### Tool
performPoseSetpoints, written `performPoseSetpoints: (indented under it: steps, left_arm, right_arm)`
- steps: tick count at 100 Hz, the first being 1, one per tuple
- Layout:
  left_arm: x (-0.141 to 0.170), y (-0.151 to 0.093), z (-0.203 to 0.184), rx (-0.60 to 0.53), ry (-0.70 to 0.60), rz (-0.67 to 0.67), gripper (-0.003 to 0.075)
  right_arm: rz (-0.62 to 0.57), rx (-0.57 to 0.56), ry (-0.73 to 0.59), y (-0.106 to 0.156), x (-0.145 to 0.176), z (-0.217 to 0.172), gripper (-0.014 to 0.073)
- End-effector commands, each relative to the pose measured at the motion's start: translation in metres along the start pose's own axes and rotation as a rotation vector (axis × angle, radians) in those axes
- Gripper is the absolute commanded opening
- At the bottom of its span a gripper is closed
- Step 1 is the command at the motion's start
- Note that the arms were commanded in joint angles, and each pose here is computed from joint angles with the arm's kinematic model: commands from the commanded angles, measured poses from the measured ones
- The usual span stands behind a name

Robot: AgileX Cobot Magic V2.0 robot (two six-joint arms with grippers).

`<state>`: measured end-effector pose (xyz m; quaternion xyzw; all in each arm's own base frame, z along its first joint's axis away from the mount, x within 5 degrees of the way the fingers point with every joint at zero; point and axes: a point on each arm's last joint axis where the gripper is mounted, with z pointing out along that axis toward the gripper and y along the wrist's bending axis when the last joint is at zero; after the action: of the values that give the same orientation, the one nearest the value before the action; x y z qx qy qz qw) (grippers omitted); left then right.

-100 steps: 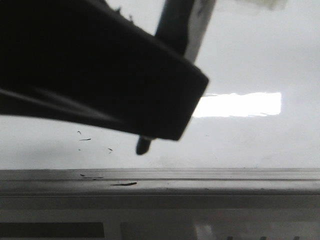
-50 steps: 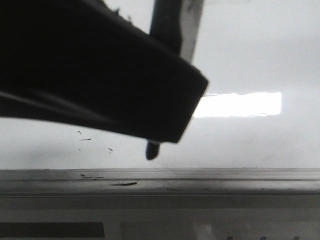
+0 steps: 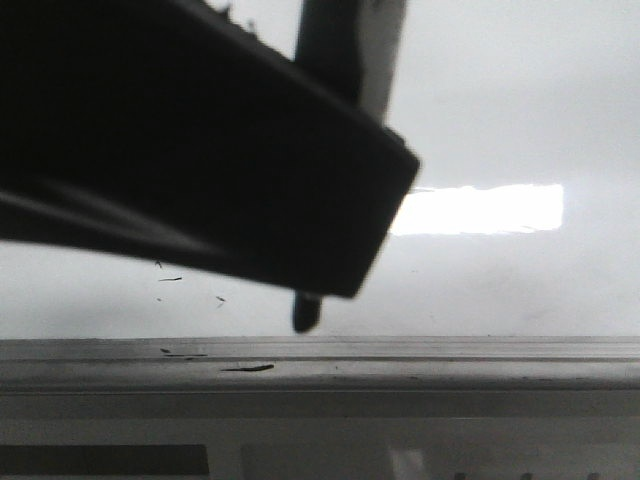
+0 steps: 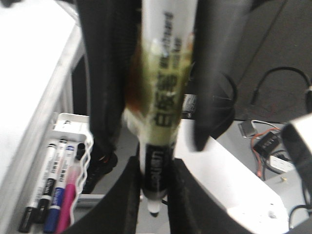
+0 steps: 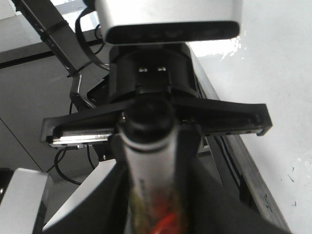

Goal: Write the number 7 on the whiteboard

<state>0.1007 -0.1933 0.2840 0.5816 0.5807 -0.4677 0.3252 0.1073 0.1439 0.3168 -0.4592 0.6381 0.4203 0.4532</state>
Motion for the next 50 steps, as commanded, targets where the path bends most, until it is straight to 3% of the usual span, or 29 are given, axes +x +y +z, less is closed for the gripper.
performPoseSetpoints:
  steps: [1, 11, 18, 27, 29, 34, 50]
  left_arm:
    - [-0.015, -0.003, -0.003, 0.014, -0.081, -0.012, -0.0018]
    - [-0.015, -0.003, -0.004, 0.014, -0.089, -0.018, 0.0058]
    - [-0.017, -0.005, -0.005, 0.015, -0.101, -0.02, 0.0202]
    - [-0.021, -0.009, -0.01, 0.007, -0.117, -0.006, 0.0443]
    - [-0.022, -0.011, -0.011, 0.001, -0.123, 0.001, 0.0463]
    - [-0.025, -0.014, -0.016, -0.015, -0.137, -0.004, 0.0485]
    - [-0.037, -0.035, -0.043, -0.14, -0.214, 0.037, 0.0412]
  right_arm:
    - [-0.001, -0.053, -0.057, 0.006, -0.012, 0.001, -0.0069]
    - [-0.041, -0.065, -0.05, 0.008, -0.011, 0.005, -0.0064]
    - [-0.085, -0.058, -0.05, 0.009, -0.011, 0.006, -0.0063]
    - [-0.125, -0.013, -0.056, 0.009, -0.013, 0.006, -0.0062]
    - [-0.137, 0.003, -0.058, 0.009, -0.013, 0.005, -0.0062]
    - [-0.168, 0.044, -0.065, 0.009, -0.015, 0.004, -0.0062]
    - [-0.326, 0.199, -0.12, 0.014, -0.025, -0.01, -0.006]
